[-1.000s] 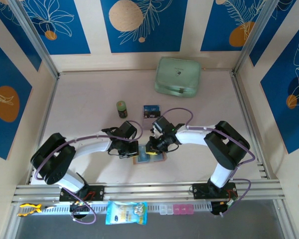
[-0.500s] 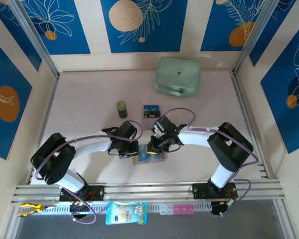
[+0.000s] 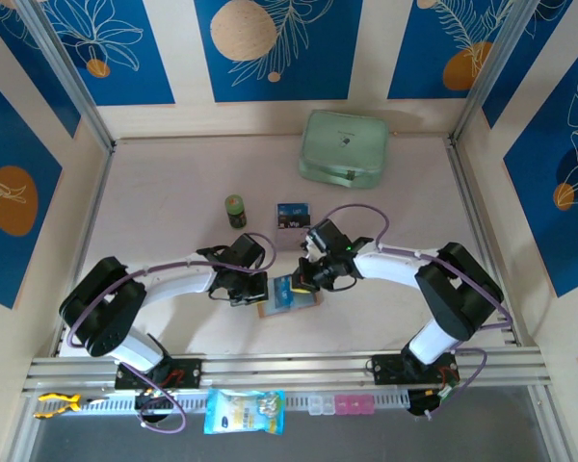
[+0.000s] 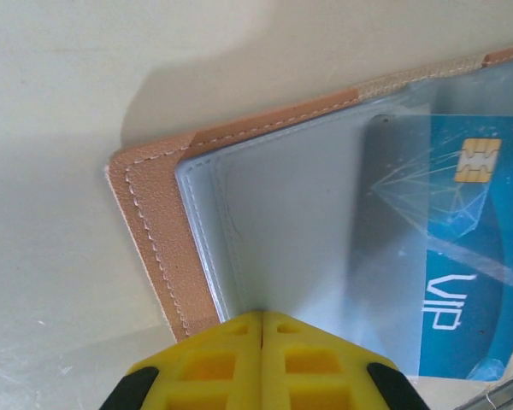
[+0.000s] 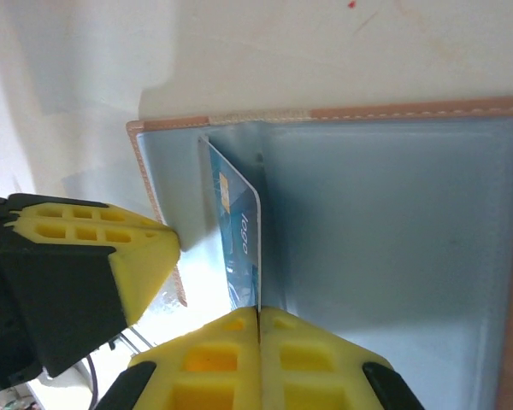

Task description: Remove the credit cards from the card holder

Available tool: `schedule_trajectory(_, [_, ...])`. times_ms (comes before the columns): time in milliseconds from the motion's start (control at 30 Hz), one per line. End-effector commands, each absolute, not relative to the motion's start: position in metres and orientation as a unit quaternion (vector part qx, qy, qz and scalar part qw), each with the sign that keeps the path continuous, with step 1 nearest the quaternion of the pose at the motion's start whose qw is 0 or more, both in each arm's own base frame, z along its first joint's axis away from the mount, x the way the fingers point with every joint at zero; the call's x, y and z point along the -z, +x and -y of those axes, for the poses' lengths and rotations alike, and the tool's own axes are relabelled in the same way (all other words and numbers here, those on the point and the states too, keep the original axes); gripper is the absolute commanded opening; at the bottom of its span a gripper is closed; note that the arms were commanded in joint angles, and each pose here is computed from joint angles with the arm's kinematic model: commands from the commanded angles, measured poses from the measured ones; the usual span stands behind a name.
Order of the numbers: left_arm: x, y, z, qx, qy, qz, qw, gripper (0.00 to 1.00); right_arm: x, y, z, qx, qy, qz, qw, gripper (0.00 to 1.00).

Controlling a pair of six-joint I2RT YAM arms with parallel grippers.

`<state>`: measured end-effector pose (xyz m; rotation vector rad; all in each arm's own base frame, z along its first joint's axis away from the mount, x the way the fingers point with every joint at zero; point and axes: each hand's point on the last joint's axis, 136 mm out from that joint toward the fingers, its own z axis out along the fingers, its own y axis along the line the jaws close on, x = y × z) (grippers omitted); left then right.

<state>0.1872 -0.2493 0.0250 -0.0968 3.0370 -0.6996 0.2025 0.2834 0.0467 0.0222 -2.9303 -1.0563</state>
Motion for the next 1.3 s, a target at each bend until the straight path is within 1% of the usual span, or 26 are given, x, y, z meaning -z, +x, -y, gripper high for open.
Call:
schedule_trajectory(0, [-0.017, 0.181, 0.237, 0.187, -0.023, -0.982, 0.001, 0.04, -0.049, 0.2, -0.27, 0.313, 0.017, 0.95, 0.01, 0.02])
schedule_trajectory(333, [-0.019, 0.183, 0.238, 0.187, -0.021, -0.982, 0.003, 0.04, -0.059, 0.202, -0.256, 0.275, 0.041, 0.961, -0.001, 0.01])
schedule_trajectory(667, [-0.019, 0.183, 0.239, 0.189, -0.019, -0.982, 0.003, 0.04, -0.061, 0.203, -0.273, 0.256, 0.084, 0.963, 0.005, 0.02])
schedule_trajectory(867, [-0.019, 0.183, 0.239, 0.191, -0.019, -0.981, 0.003, 0.04, -0.06, 0.203, -0.28, 0.233, 0.094, 0.968, 0.005, 0.05])
schedule_trajectory(1033, [-0.018, 0.183, 0.24, 0.192, -0.021, -0.981, 0.003, 0.04, -0.056, 0.201, -0.285, 0.231, 0.086, 0.969, 0.012, 0.13])
schedule_trajectory(1200, [-0.018, 0.183, 0.24, 0.193, -0.02, -0.981, 0.004, 0.04, -0.053, 0.199, -0.288, 0.233, 0.084, 0.969, 0.013, 0.14])
schedule_trajectory(1267, [-0.018, 0.183, 0.239, 0.192, -0.019, -0.981, 0.004, 0.04, -0.053, 0.199, -0.289, 0.233, 0.085, 0.969, 0.013, 0.12])
